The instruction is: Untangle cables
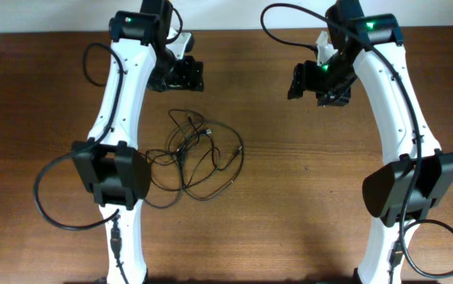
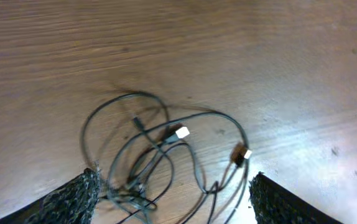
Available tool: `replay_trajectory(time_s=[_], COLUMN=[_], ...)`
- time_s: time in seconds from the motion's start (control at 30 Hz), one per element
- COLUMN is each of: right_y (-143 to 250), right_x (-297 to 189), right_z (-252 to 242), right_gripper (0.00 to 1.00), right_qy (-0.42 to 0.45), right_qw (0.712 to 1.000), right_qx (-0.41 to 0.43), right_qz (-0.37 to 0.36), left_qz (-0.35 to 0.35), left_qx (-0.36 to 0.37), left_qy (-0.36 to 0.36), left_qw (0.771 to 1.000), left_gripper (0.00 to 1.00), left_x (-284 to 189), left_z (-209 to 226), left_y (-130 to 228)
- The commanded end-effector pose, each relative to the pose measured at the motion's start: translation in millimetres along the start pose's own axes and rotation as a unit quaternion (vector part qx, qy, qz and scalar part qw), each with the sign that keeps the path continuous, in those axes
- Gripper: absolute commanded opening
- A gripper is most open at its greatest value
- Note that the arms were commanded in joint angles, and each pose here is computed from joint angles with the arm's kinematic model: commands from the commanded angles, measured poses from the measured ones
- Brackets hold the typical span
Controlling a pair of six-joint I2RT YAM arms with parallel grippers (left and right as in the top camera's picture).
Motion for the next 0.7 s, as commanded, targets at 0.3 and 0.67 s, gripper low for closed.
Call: replay_trajectory(time_s=[0.3, 0.67], right_y=[0, 0], right_x=[2, 2], right_z=[-7, -12], right_gripper=[0.8, 0.81], right_qy=[0.013, 0.034], right_qw=[1.0, 0.999], right_qx=[0.006, 0.007], right_qz=[0.006, 0.003], left_qz=[0.035, 0.158], left_qx=[0.128, 0.053], left_qy=[0.005, -0.016], left_qw=[0.991, 0.986], left_gripper=[0.85, 0.61], left_x=[26, 43], left_z=[5, 10], left_y=[5, 51])
Point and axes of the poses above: each gripper's point midway between its finger pads, its own x axis out along the fingers, its own z axis along the line the jaws close on, y = z × x, the point moved 5 cm from there along -x, back along the fingers, and after that the axes turned 3 degrees about x, right-handed, at the moved point
